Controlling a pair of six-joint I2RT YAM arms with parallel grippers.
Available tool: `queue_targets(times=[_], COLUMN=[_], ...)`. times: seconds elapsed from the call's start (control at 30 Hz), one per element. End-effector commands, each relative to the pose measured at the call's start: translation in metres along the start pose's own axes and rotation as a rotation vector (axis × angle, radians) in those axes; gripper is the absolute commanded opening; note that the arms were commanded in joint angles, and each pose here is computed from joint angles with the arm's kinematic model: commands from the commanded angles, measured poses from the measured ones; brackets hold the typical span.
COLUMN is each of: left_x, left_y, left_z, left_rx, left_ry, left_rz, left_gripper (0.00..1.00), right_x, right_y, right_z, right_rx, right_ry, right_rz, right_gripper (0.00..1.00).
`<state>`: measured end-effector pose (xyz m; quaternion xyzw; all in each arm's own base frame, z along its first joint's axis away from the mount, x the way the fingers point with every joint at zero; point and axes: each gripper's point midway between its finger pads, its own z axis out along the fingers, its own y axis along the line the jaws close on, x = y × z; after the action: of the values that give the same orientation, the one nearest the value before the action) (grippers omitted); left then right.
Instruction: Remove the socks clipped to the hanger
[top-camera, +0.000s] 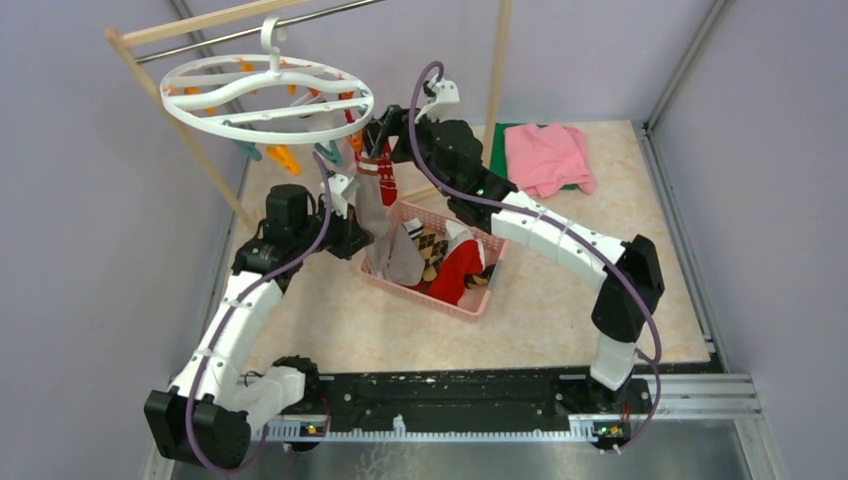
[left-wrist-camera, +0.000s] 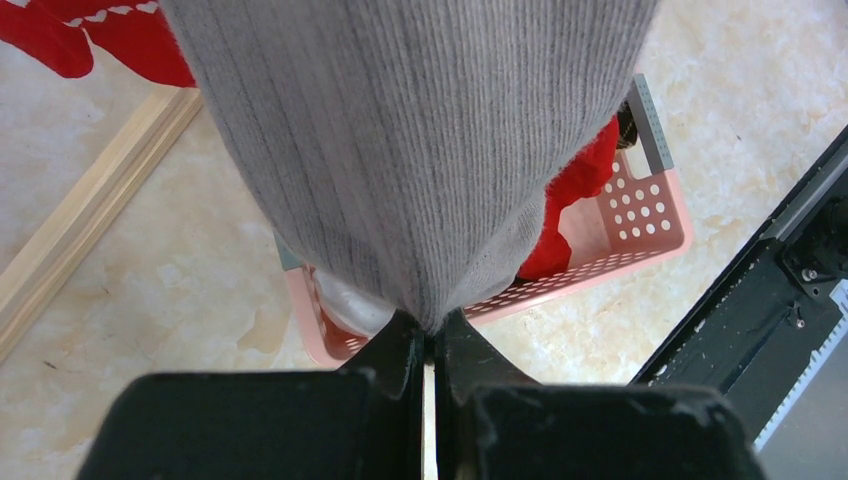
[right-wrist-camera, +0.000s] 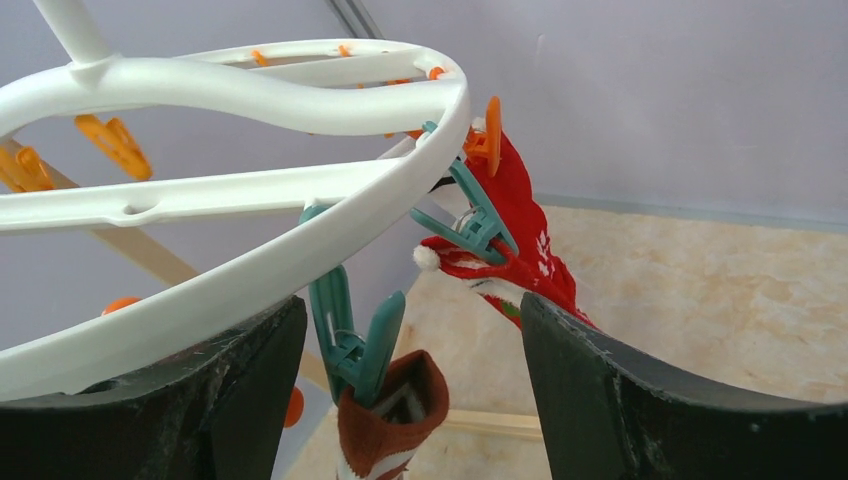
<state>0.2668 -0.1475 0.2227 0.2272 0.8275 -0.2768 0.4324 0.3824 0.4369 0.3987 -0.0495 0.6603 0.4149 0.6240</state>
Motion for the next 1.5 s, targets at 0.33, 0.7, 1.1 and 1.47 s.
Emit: queue_targets(times=[0.33,0.7,1.1,1.47], left_x=[-0.009,-0.004,0.0,0.003], left_y=[0.008,0.012,0.011,-0.003], left_z=[0.008,0.009,0.011,0.007], left_rx=[-0.019,-0.037,-0.033,0.046], left_ry=[-0.05,-0.046,-0.037,-0.007], left_rz=[-0.003,-0.006,-0.035,0.005], left_gripper=[0.0,0.0,0.0,0.0], right_x=[-0.03,-0.031,-0.018,0.008], right_y=[0.036,0.03,0.018,-0.043], right_z=[0.017,0.011,-0.009,-0.016], right_rx=[-0.038,-0.019,-0.091,-0.323], right_ry=[-0.088,-0.123,-0.068,0.07], right_rz=[0.042,0.005,0.022,-0.017], right_gripper=[0.63,0.2,0.6,0.91])
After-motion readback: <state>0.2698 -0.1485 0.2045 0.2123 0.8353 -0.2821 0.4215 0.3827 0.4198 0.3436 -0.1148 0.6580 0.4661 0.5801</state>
